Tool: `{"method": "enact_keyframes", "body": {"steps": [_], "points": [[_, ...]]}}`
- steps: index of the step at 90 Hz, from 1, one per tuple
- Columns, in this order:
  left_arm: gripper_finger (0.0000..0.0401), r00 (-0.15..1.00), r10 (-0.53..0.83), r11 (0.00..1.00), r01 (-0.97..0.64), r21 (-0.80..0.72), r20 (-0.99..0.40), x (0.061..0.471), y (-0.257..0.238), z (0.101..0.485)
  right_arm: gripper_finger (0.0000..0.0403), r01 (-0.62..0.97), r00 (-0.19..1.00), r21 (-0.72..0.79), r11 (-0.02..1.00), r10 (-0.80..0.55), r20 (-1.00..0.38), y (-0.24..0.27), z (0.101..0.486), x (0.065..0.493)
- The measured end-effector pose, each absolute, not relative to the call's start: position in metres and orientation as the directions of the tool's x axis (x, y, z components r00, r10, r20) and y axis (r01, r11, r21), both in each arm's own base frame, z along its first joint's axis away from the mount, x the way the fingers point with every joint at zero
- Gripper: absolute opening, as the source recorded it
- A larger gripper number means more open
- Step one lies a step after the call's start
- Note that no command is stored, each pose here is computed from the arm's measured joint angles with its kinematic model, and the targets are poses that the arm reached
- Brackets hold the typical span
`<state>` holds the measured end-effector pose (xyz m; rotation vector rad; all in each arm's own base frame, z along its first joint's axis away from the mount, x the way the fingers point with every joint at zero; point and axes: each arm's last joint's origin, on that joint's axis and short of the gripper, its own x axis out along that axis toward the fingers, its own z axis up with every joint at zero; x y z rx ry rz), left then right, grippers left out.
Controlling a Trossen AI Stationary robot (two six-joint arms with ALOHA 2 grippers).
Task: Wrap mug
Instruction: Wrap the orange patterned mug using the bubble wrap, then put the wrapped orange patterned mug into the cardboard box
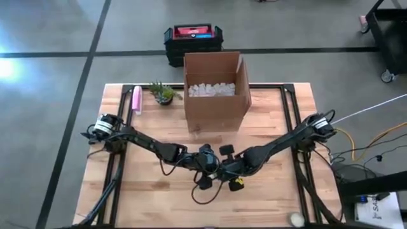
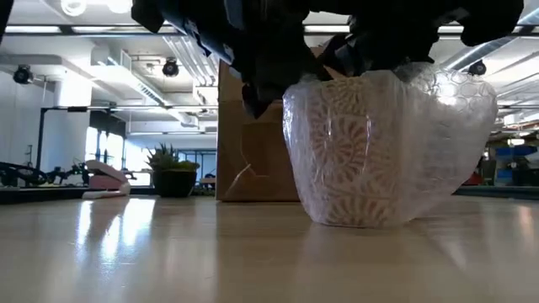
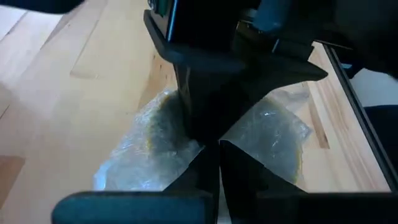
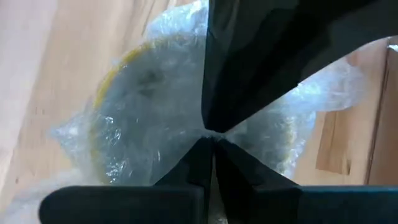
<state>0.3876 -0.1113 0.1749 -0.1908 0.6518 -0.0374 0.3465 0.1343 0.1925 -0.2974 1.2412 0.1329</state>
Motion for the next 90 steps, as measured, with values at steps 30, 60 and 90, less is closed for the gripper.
{"method": "enact_keyframes", "body": {"steps": [30,60,90], "points": [[0.0,0.792,-0.09,0.983,-0.024,-0.18,-0.603,0.387,-0.111,0.174,0.0009,-0.189,0.443,-0.015,0.982,0.071,-0.894,0.14,0.258,0.331],[0.0,0.792,-0.091,0.983,-0.025,-0.182,-0.604,0.387,-0.111,0.174,0.011,-0.292,0.383,-0.067,0.954,0.052,-0.922,0.156,0.233,0.331],[0.0,0.795,-0.096,0.983,-0.02,-0.184,-0.599,0.388,-0.111,0.175,0.0222,-0.28,0.319,-0.088,0.956,0.006,-0.948,0.159,0.202,0.338]]}}
